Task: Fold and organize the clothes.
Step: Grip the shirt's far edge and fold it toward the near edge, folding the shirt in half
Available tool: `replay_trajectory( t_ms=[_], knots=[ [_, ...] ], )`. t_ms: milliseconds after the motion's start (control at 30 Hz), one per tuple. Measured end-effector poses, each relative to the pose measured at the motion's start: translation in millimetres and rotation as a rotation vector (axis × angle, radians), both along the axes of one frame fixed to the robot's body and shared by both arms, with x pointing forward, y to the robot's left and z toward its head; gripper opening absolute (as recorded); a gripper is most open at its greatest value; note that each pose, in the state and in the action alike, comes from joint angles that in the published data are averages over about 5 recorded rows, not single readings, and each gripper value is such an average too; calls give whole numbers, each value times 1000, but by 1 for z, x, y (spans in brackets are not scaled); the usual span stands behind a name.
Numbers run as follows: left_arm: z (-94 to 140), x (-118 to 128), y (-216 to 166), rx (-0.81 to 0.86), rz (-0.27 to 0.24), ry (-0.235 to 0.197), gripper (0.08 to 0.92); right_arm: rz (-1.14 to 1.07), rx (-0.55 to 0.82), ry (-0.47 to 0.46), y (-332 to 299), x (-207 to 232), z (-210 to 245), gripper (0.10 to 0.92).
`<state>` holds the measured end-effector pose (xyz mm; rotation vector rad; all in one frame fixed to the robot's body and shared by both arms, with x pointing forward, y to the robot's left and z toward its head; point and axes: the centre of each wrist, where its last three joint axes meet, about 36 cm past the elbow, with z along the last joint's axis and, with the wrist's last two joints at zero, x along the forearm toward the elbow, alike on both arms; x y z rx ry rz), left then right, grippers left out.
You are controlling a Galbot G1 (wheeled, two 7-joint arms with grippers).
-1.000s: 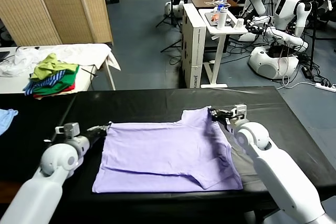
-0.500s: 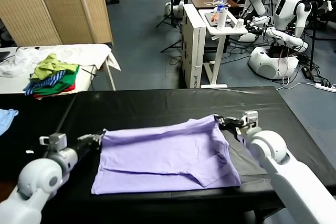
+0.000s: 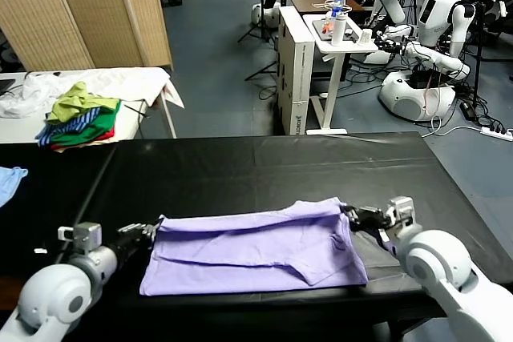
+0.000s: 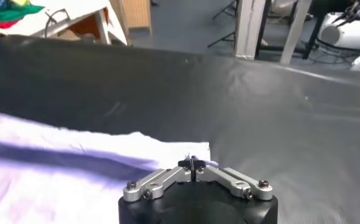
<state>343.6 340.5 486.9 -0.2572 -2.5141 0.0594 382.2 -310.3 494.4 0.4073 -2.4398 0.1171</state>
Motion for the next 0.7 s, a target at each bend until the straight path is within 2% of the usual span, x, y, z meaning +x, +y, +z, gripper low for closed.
replay_trajectory(
  t_ms=[700],
  knots=[
    [-10, -27, -7, 37, -4, 64, 189, 14, -11, 38, 4, -13, -10, 140]
  ],
)
